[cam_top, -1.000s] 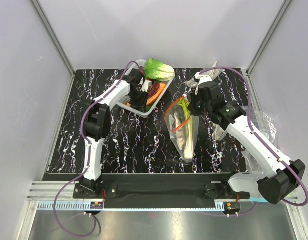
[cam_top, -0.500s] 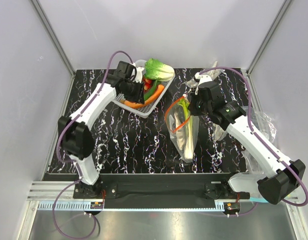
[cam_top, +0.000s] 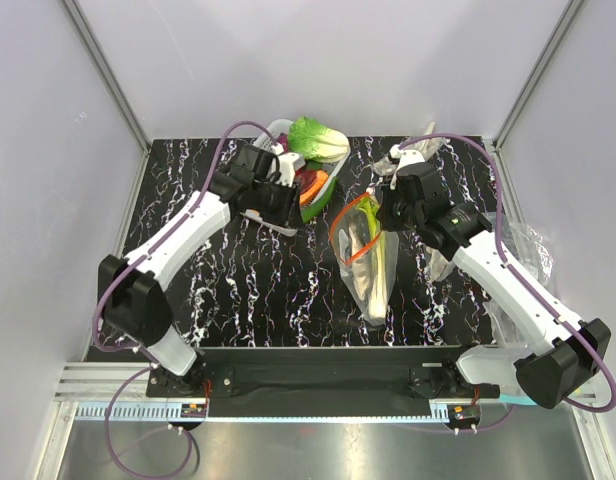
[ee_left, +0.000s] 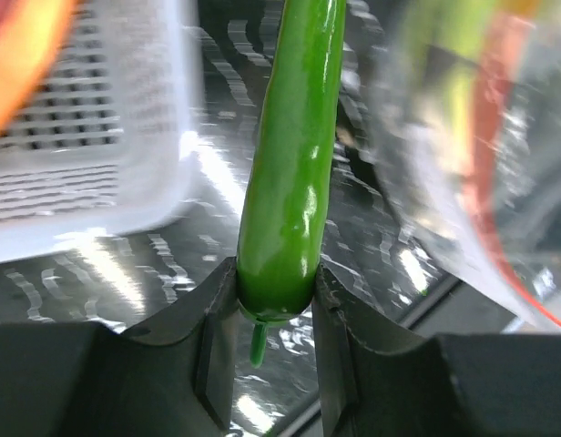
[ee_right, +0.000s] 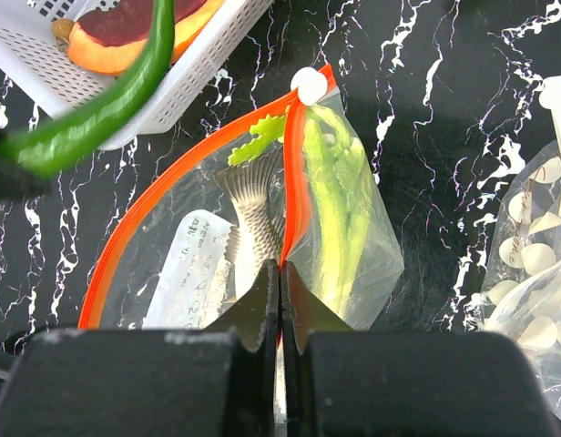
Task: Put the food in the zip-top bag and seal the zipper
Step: Place the fake vegetable in the zipper food storage bag.
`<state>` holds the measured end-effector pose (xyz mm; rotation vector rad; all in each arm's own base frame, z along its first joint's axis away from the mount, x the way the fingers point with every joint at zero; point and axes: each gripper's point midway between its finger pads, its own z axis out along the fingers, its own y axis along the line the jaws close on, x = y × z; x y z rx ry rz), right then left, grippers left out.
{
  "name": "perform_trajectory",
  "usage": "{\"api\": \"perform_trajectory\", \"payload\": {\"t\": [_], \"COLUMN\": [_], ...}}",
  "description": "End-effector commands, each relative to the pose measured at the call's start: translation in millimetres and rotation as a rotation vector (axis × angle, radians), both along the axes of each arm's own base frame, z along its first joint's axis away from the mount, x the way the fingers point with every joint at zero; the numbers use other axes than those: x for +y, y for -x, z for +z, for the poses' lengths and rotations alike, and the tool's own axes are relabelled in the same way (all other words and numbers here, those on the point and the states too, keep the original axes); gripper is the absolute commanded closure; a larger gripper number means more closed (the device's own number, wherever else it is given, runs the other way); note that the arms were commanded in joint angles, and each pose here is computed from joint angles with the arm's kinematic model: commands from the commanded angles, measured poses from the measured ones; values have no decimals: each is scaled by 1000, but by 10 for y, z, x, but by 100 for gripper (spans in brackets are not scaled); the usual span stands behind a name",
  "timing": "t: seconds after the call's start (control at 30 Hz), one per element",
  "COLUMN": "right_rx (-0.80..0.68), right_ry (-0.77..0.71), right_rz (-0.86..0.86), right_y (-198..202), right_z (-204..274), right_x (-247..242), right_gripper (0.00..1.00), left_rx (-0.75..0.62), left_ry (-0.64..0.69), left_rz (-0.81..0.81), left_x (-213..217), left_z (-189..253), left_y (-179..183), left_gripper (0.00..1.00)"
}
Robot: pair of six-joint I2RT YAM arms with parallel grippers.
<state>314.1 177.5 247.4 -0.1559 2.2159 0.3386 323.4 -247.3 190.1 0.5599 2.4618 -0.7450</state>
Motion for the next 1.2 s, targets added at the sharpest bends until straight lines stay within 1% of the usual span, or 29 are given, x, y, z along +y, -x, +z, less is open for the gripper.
{"api": "perform_trajectory", "payload": {"t": [0.0,0.1,0.2,0.3,0.33,0.4,0.43,0.47,0.5,0.53,0.57,0.6,0.63,0.67,0.7,0.73,0.8,0.87,0.9,0.97,1.07,1.1,1.17], "right_rx": [-73,-68,-72,-77,-74,-76,-76,-79,-77,-79,-77,-76,-78,-83,-85,-86,-88,-89,-88,-88,-90,-90,-87], "right_ry": [-29,-28,-28,-25,-21,-20,-22,-26,-27,-28,-31,-33,-32,-35,-35,-37,-43,-49,-51,-51,-51,-51,-50], "right_rz": [-17,-16,-20,-19,-19,-19,-16,-17,-15,-16,-17,-13,-13,-14,-15,-16,-11,-14,-11,-14,-13,-13,-15], "right_y": [-91,-93,-95,-86,-77,-59,-50,-36,-18,-14,8,26,29,44,48,53,70,76,81,87,97,100,97], "right_z": [247,230,229,237,227,242,249,266,266,274,281,288,291,309,313,316,330,339,334,334,339,338,323], "right_x": [-1,3,-5,-15,-24,-36,-35,-43,-43,-52,-61,-59,-67,-76,-82,-85,-78,-83,-80,-86,-92,-94,-94], "right_gripper": [100,100,100,100,100,100,100,100,100,100,100,100,100,100,100,100,100,100,100,100,100,100,100], "left_rx": [-158,-178,-211,-258,-285,-363,-442,-498,-563,-642,-688,-745,-823,-881,-961,-1050,-1166,-1247,-1283,-1321,-1386,-1424,-1464], "left_ry": [154,124,77,9,-36,-110,-169,-201,-278,-310,-333,-389,-387,-396,-433,-431,-438,-414,-420,-438,-521,-573,-629], "left_rz": [-125,-159,-155,-138,-105,-137,-103,-110,-161,-126,-134,-198,-208,-226,-276,-227,-221,-269,-332,-375,-475,-545,-626], "left_x": [-387,-481,-469,-388,-300,-238,-159,-121,-66,-20,4,34,-13,-12,-17,-23,-4,-58,-101,-119,-145,-160,-187], "left_z": [649,726,749,712,702,645,661,694,605,688,723,695,787,861,928,989,1164,1265,1279,1317,1321,1302,1261], "left_y": [286,479,569,542,471,410,266,217,172,33,-11,-50,-130,-161,-202,-305,-333,-274,-237,-208,-180,-164,-111], "left_gripper": [80,79,78,78,78,75,70,69,69,69,67,66,64,66,72,78,95,99,100,100,100,100,100]}}
